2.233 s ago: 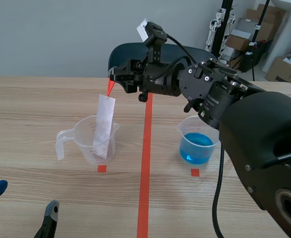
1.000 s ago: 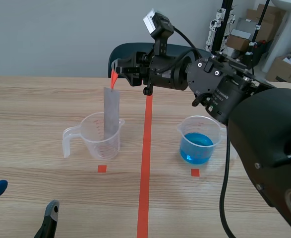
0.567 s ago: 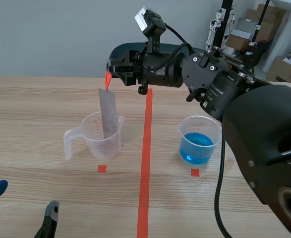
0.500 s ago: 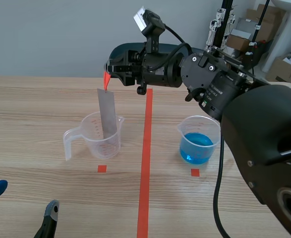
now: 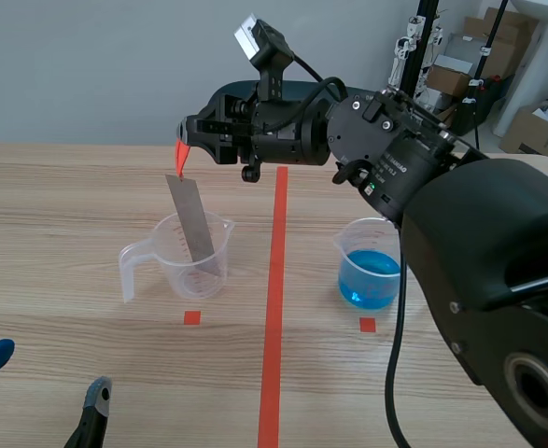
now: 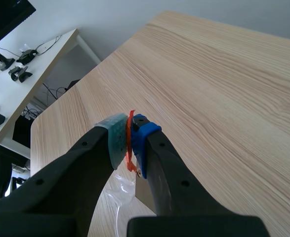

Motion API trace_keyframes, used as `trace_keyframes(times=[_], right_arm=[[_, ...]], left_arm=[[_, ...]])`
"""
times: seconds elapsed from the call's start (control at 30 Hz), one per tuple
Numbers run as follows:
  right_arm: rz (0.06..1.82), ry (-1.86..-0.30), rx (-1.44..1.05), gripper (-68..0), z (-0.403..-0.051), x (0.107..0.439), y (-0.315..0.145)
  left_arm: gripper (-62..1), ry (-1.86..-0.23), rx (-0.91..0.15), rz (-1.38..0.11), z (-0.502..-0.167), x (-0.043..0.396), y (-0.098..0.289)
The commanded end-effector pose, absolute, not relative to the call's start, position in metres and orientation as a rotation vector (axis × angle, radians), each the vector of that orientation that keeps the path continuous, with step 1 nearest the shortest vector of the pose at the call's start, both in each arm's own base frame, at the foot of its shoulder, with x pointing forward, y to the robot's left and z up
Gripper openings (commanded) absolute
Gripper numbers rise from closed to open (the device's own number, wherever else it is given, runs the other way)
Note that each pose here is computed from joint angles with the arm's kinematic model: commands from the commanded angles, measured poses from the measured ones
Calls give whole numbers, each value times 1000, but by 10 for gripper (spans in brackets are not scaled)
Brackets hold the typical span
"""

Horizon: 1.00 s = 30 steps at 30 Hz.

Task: Do the redox reaction experiment. lift the metal plate out of the left beaker

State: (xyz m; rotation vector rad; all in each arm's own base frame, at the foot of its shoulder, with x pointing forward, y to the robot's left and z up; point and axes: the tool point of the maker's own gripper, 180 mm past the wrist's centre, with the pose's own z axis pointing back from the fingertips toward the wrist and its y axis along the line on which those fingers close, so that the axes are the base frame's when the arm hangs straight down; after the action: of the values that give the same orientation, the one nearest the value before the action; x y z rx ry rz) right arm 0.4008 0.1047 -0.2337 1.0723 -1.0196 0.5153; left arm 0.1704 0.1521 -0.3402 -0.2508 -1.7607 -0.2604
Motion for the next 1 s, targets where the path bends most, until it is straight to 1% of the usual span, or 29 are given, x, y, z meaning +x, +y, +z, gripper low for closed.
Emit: trace_keyframes(times=[0.0,0.47,0.67,0.77,0.97], right_arm=[[546,-1062,1107,-671,-210,404,111],[563,-1013,1116,-671,-213,398,115],[611,-1043,1091,-671,-202,398,113],[667,-1065,1037,-671,-199,398,113],[734,-1089,949,-671,-201,401,111]], left_arm=[[14,-1788,-256,-260,-334,173,151],[14,-1771,-253,-262,-337,174,151],[14,-1771,-251,-263,-337,174,151],[14,-1772,-251,-263,-337,174,151],[14,-1771,-251,-264,-337,174,151]])
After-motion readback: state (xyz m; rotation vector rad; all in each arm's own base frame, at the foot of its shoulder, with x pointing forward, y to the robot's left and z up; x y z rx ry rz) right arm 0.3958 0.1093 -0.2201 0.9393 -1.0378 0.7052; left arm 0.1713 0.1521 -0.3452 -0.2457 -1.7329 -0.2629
